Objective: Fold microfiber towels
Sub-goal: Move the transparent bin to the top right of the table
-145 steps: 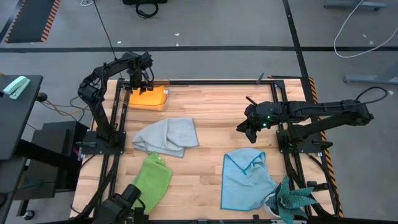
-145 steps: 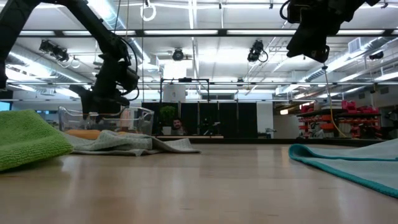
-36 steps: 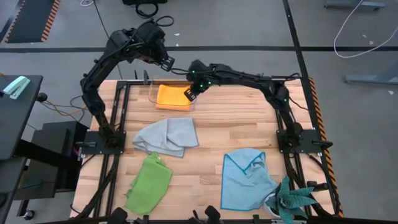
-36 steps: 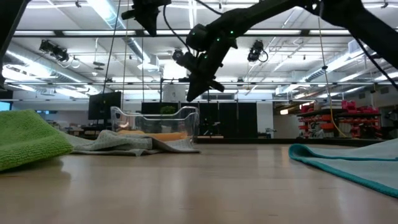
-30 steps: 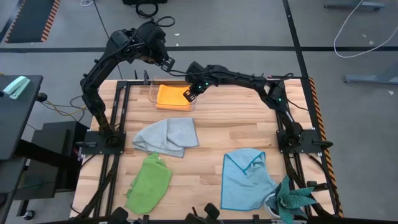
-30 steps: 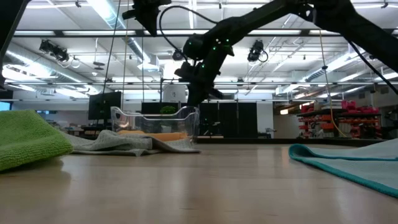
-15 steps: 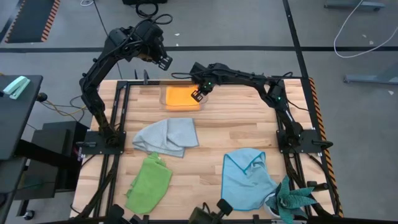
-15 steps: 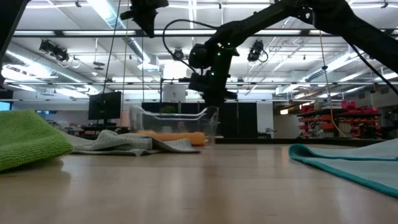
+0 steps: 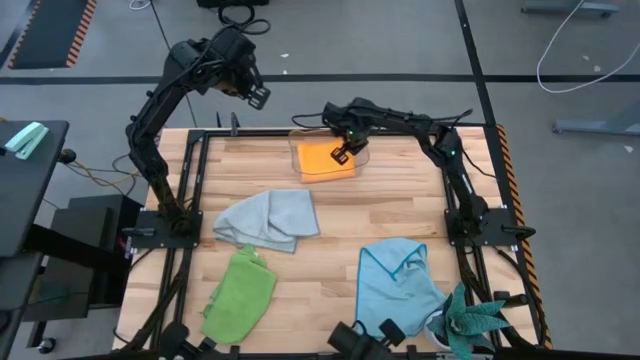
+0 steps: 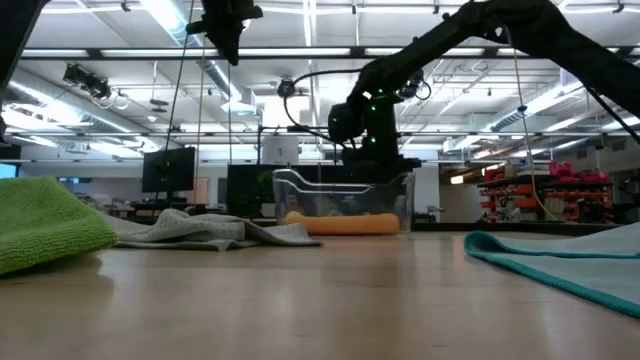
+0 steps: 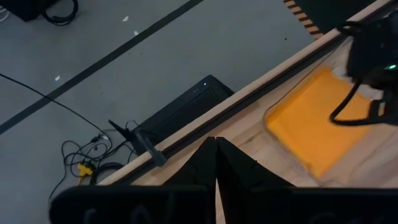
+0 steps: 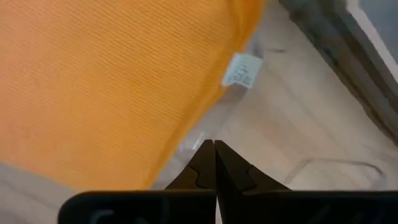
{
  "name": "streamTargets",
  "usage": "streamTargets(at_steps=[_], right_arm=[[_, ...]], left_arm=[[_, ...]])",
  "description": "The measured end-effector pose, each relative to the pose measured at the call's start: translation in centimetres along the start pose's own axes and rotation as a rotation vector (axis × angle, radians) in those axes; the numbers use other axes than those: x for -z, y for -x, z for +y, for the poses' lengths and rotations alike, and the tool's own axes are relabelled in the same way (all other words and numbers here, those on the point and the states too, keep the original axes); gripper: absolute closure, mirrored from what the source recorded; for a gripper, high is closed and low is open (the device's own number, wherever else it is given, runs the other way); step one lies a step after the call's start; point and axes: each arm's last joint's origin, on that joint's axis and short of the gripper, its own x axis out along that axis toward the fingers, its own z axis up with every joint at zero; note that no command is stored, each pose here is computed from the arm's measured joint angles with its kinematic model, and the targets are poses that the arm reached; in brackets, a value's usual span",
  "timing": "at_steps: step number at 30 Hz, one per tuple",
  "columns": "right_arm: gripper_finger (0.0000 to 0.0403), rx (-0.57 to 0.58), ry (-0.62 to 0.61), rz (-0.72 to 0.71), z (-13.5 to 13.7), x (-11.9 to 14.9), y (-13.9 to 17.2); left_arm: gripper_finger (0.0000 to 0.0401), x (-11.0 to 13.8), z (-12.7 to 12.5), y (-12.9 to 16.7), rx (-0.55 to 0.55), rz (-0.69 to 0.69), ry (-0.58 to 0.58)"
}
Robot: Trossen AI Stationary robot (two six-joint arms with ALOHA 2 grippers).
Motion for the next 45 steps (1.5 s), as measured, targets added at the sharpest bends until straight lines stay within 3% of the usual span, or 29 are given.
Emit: streamTargets(at_steps=[3,9,15,23,31,36,41,45], right_arm=[[0.0402,0.015,-0.019,0.044,-0.7,1.0,-0.7],[0.0401,0.001,-0.137,0.0,-3.1,3.6,-0.9],[0.0401,-0.063,-0.275,-0.114,-5.8,7.0,0.8],[0.0401,-0.106,-0.329,-0.16,-6.8,10.2,2.4],[0.04,-0.225,-0.253,-0.314,-3.5,9.6,5.0],[0.04,-0.413,-0.158,-0.358,-1.4,9.3,6.2],[0.0399,-0.484,-0.039,-0.42,0.1,10.8,8.6],[0.0399,-0.528,0.03,-0.522,0.5,13.2,12.1]], left_arm=[[0.0379,0.0,0.3,-0.1,-0.007,0.002,-0.008],[0.0372,-0.1,1.1,-0.3,-0.022,0.004,0.012],[0.0384,-0.3,1.1,-0.3,-0.02,-0.012,0.016],[0.0388,-0.5,0.8,-0.2,-0.012,-0.039,0.024],[0.0371,0.1,-0.3,-1.7,-0.007,0.032,0.032],[0.038,1.7,-1.3,-5.2,-0.03,0.19,0.0],[0.0389,3.8,-3.0,-7.4,-0.037,0.338,-0.048],[0.039,5.7,-5.6,-8.4,0.027,0.439,-0.098]])
